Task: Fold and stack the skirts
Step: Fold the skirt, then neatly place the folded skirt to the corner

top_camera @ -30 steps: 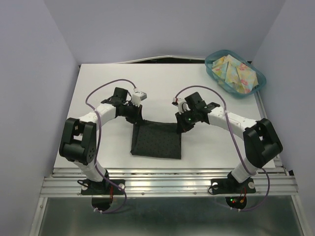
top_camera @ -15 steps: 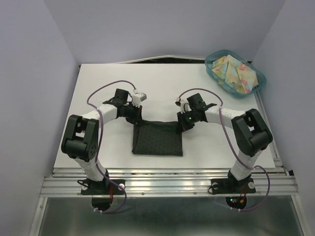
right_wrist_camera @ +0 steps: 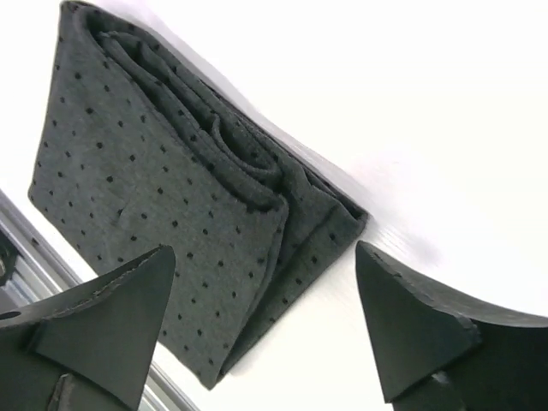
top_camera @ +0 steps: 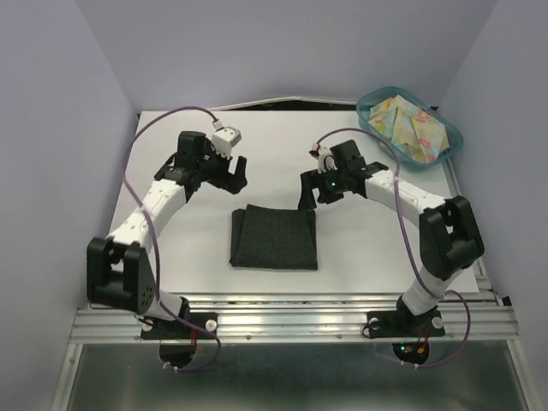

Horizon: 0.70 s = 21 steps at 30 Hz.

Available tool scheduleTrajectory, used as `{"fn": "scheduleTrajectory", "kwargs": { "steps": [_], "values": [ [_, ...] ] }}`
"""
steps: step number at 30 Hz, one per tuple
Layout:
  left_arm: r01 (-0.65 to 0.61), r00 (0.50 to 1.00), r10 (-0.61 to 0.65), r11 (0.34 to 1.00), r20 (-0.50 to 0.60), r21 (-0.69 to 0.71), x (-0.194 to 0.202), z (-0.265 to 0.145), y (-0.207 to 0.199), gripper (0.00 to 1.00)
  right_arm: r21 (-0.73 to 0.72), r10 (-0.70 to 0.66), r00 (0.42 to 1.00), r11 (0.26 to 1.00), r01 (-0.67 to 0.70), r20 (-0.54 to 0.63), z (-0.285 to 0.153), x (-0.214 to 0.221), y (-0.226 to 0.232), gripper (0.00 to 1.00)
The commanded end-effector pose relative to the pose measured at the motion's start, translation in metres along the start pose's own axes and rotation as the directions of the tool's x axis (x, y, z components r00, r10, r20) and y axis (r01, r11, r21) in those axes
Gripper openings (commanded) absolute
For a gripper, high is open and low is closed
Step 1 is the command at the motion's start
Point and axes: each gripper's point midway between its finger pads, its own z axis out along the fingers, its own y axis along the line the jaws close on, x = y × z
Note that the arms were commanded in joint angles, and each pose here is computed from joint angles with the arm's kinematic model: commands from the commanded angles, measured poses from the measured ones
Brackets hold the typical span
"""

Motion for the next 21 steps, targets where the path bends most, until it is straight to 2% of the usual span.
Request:
{"fn": "scheduleTrajectory", "kwargs": {
  "steps": [1, 3, 4, 5, 6, 8, 9, 10, 13, 14, 17, 21],
  "values": [
    [-0.095, 0.951, 0.117, 0.991, 0.286, -0.090, -0.075, -0.081, -0.030, 0.99, 0.083, -0.073, 0.985, 0.995, 0.061, 0.155, -0.053, -0.041, 0.014, 0.93],
    [0.013, 0.942, 0.014, 0.997, 0.336, -0.080, -0.078, -0.090, -0.038, 0.99, 0.119, -0.108, 0.981, 0.989, 0.089, 0.163, -0.062, -0.040, 0.012, 0.93],
    [0.074, 0.944, -0.047, 0.995, 0.326, -0.073, -0.069, -0.088, -0.039, 0.99, 0.133, -0.112, 0.982, 0.987, 0.092, 0.154, -0.068, -0.034, 0.012, 0.93],
    [0.201, 0.938, -0.179, 0.979, 0.298, -0.043, -0.058, -0.085, -0.044, 0.99, 0.160, -0.113, 0.981, 0.983, 0.088, 0.158, -0.072, -0.033, 0.004, 0.94],
    [0.246, 0.939, -0.227, 0.968, 0.257, -0.044, -0.047, -0.077, -0.045, 0.99, 0.179, -0.110, 0.980, 0.981, 0.080, 0.163, -0.077, -0.032, -0.004, 0.95],
    [0.263, 0.959, -0.259, 0.965, 0.119, -0.023, -0.017, -0.053, -0.066, 0.99, 0.206, -0.086, 0.982, 0.977, 0.050, 0.170, -0.084, -0.027, -0.017, 0.96],
    [0.272, 0.958, -0.265, 0.961, 0.108, -0.054, -0.010, -0.048, -0.072, 0.99, 0.225, -0.067, 0.981, 0.974, 0.024, 0.184, -0.090, -0.028, -0.028, 0.97],
    [0.240, 0.968, -0.236, 0.970, 0.087, -0.030, 0.003, -0.044, -0.099, 0.99, 0.234, -0.062, 0.979, 0.972, 0.015, 0.194, -0.095, -0.029, -0.032, 0.97],
    [0.221, 0.965, -0.212, 0.975, 0.156, -0.040, 0.006, -0.043, -0.123, 0.99, 0.264, -0.050, 0.977, 0.964, -0.007, 0.209, -0.102, -0.029, -0.043, 0.98],
    [0.201, 0.973, -0.196, 0.979, 0.121, -0.032, 0.024, -0.037, -0.135, 0.99, 0.275, -0.051, 0.976, 0.962, -0.009, 0.210, -0.103, -0.029, -0.045, 0.99],
    [0.255, 0.966, -0.249, 0.961, 0.063, -0.107, 0.054, -0.022, -0.123, 0.99, 0.285, -0.040, 0.977, 0.958, -0.022, 0.210, -0.103, -0.030, -0.051, 1.00],
    [0.267, 0.960, -0.275, 0.954, -0.042, -0.134, 0.078, -0.003, -0.128, 0.99, 0.305, -0.037, 0.976, 0.952, -0.031, 0.213, -0.104, -0.035, -0.057, 1.00]
  ]
}}
